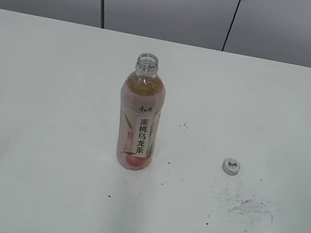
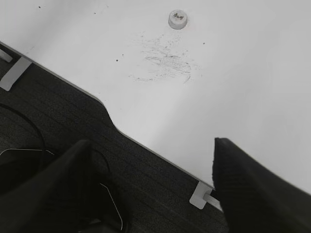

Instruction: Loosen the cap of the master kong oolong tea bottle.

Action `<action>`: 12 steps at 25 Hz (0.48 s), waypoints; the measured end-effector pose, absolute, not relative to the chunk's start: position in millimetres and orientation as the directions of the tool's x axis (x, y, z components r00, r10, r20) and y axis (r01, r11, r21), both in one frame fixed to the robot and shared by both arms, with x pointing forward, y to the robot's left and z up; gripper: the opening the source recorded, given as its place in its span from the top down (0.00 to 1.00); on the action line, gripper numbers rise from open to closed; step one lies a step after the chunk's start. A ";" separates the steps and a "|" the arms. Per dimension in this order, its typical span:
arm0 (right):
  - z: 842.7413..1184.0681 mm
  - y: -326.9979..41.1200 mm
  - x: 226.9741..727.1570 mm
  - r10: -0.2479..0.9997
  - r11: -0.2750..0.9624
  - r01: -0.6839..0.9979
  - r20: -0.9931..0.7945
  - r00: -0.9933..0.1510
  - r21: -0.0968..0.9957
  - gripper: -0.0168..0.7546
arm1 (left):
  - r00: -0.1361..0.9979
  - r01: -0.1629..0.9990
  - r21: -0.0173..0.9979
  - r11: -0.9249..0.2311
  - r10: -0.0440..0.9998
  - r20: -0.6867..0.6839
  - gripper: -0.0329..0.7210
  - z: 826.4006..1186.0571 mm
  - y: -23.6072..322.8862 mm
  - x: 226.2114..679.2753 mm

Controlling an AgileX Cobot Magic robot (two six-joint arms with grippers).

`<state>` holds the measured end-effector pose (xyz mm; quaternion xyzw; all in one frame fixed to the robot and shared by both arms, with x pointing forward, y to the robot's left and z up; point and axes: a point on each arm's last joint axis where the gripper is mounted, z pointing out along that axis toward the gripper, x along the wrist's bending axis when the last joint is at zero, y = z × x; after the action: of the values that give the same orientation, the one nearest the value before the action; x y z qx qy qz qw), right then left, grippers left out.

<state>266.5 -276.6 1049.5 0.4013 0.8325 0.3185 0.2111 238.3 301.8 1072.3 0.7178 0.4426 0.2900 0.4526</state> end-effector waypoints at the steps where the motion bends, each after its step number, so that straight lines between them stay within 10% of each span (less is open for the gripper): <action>1: 1049.5 -276.6 266.5 0.803 0.475 0.534 -0.096 -0.589 0.700 0.23 | 0.440 0.373 0.906 -0.199 0.898 0.016 0.29 1072.3 301.8 238.3; 12: 1051.4 -284.2 261.9 0.904 0.354 0.573 -0.111 -0.414 0.739 0.23 | 0.124 0.392 0.918 -0.065 0.992 0.017 0.29 1072.2 302.1 233.1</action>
<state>261.9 -284.2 1051.4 0.4735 0.7797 0.3146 0.2625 233.1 302.1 1072.2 0.6297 0.5497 0.3686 0.4068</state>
